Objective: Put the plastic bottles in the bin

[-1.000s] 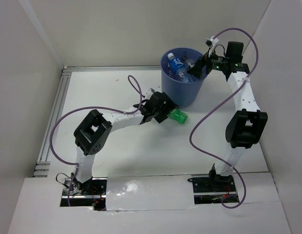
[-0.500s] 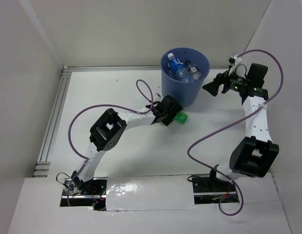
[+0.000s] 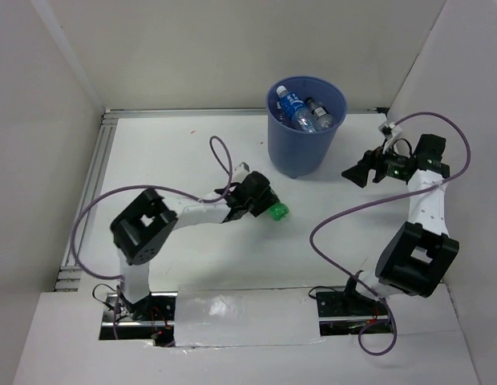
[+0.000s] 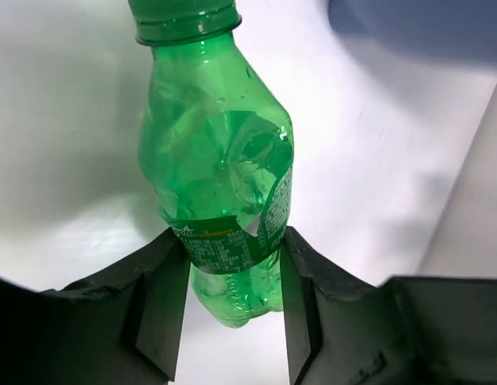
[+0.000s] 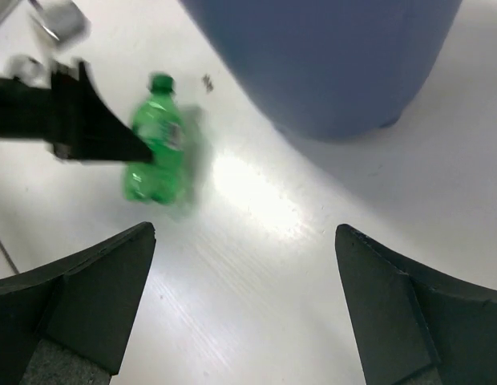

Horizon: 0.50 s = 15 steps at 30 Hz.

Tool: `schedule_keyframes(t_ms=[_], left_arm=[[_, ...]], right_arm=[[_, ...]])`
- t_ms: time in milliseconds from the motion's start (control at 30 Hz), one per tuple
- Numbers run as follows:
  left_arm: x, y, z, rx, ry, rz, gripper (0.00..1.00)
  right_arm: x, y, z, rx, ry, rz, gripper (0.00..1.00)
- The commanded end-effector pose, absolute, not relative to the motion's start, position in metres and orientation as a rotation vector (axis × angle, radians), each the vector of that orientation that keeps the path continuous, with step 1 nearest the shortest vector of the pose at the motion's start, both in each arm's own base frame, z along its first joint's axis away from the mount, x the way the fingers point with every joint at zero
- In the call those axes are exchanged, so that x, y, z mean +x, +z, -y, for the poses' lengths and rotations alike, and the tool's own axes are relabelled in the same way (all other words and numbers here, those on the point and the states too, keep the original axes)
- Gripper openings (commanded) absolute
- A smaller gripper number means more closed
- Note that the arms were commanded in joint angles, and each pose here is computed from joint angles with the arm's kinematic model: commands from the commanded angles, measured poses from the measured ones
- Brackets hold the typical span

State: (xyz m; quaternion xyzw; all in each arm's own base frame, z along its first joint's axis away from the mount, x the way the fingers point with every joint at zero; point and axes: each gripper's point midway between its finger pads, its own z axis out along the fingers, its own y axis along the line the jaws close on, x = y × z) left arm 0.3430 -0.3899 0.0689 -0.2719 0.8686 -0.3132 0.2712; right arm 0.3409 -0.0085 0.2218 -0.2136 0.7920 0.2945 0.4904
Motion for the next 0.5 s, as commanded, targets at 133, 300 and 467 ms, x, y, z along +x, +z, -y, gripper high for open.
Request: schedule_keyframes(t_ms=[133,300,467], left_arm=[[0.332,0.289,0.390,-0.127,-1.030,-1.863,0.09],[0.372,0.384,0.398,-0.087,-1.020,-1.589,0.09],[0.417,0.429,0.420,-0.158,-0.997,-1.462,0.13]], right_arm=[[0.287,0.124,-0.010,-0.593,0.920,-2.169,0.32],[0.279,0.097,-0.020,-0.616,0.948,-2.308,0.02],[0.281,0.084,-0.019,-0.629,0.894,-2.407,0.46]])
